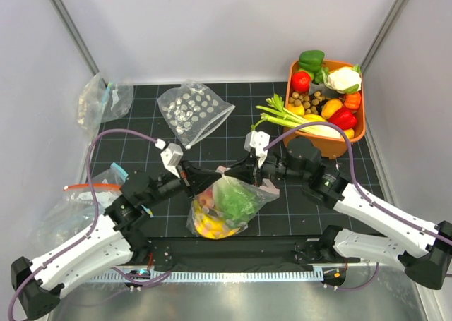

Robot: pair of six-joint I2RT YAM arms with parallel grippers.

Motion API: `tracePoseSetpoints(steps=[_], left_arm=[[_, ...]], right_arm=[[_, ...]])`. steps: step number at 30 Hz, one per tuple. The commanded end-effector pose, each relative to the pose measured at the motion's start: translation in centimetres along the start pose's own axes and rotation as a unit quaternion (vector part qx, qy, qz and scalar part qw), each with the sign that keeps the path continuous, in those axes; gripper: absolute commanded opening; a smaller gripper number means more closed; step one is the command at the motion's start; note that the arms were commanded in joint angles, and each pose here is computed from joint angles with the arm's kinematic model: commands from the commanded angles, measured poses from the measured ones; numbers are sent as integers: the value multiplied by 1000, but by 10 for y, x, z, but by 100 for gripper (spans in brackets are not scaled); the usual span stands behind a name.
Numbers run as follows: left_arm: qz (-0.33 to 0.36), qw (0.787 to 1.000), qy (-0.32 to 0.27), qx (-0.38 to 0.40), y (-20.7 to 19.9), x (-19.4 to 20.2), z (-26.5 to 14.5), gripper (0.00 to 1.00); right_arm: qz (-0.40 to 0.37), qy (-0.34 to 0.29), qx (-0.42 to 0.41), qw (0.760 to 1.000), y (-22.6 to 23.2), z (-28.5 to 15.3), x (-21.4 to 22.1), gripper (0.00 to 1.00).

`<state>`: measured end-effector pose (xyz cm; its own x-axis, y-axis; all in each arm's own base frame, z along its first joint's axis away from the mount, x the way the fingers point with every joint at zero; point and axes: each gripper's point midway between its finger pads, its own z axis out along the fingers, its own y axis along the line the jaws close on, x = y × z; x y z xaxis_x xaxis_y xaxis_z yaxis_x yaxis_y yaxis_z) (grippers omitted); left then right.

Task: Place the food in the zip-top bag and seal the zipper
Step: Zip the zipper food storage bag at the center of the board.

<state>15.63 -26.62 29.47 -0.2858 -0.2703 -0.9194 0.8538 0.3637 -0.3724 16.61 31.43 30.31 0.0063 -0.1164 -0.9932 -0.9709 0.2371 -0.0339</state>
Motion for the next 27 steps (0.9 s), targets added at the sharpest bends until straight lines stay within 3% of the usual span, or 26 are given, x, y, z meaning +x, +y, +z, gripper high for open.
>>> tracePoseSetpoints(steps=[1, 6, 13, 17, 23, 25, 27], left_arm=[[23, 995, -101, 2, -11, -54, -10, 0], [23, 990, -139, -26, -6, -65, -26, 0], [0, 963, -207, -171, 39, -83, -65, 0], [-30, 921, -247, -299, 81, -85, -98, 0], [-60, 869, -278, -405, 111, -81, -138, 0], [-57, 870, -278, -404, 111, -80, -137, 0], [-27, 895, -249, -369, 103, -78, -118, 6]], right_arm=[[1, 34, 20, 999, -11, -3, 23, 1], [7, 49, 18, 999, -12, 0, 32, 1], [7, 49, 16, 999, -10, -1, 33, 1], [10, 51, 17, 999, -9, -2, 33, 1], [18, 59, 29, 998, -14, -1, 37, 1], [18, 59, 24, 998, -13, 0, 37, 1], [18, 57, 15, 998, -10, 1, 36, 1]])
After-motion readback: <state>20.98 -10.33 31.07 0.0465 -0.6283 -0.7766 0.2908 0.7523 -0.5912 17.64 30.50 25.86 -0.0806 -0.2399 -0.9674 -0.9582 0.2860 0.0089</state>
